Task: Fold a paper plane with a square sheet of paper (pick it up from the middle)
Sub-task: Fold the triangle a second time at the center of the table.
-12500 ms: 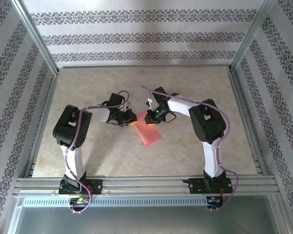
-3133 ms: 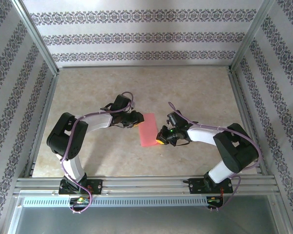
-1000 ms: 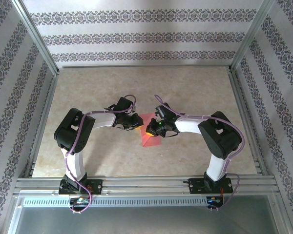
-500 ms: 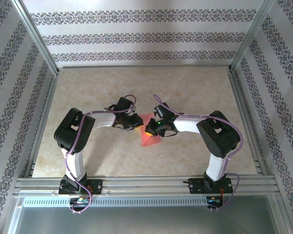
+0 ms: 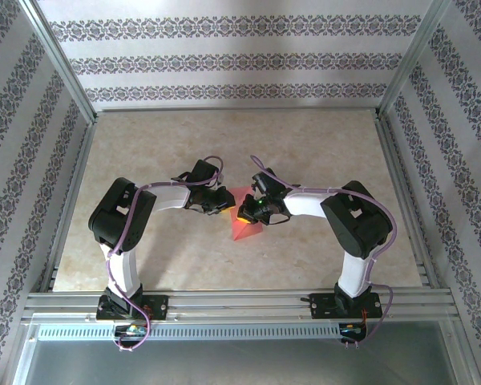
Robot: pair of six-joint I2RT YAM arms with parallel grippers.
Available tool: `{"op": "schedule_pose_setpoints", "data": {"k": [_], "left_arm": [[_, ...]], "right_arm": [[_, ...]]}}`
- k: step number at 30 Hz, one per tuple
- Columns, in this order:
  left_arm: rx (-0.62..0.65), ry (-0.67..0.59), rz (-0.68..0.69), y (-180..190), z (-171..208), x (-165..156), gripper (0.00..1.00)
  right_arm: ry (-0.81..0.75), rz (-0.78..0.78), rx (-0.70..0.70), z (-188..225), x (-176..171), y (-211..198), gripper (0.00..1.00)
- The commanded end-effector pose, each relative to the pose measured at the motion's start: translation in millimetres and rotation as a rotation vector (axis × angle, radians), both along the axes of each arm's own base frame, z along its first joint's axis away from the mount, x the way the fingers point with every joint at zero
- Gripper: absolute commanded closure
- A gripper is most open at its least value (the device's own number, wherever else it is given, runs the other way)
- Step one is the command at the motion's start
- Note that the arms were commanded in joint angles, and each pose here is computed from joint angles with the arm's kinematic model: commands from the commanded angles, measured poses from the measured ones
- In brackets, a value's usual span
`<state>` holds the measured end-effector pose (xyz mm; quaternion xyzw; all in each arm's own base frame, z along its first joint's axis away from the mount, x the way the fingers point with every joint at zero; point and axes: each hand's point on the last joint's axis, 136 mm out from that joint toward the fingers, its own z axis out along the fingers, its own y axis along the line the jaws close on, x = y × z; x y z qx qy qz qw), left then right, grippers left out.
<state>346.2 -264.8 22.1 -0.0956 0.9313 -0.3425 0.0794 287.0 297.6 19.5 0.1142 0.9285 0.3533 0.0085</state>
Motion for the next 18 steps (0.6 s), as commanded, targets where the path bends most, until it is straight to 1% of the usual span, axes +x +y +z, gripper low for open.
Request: {"op": "schedule_pose_setpoints", "data": {"k": [1, 18], "left_arm": [[0.065, 0.072, -0.018, 7.5, -22.5, -17.6, 0.8], [0.067, 0.074, -0.017, 7.5, -23.7, -17.4, 0.79]], "right_arm": [[0.006, 0.03, -0.012, -2.6, -4.0, 4.0, 0.98], [0.019, 0.066, -0.014, -3.9, -10.9, 4.3, 0.97]]}}
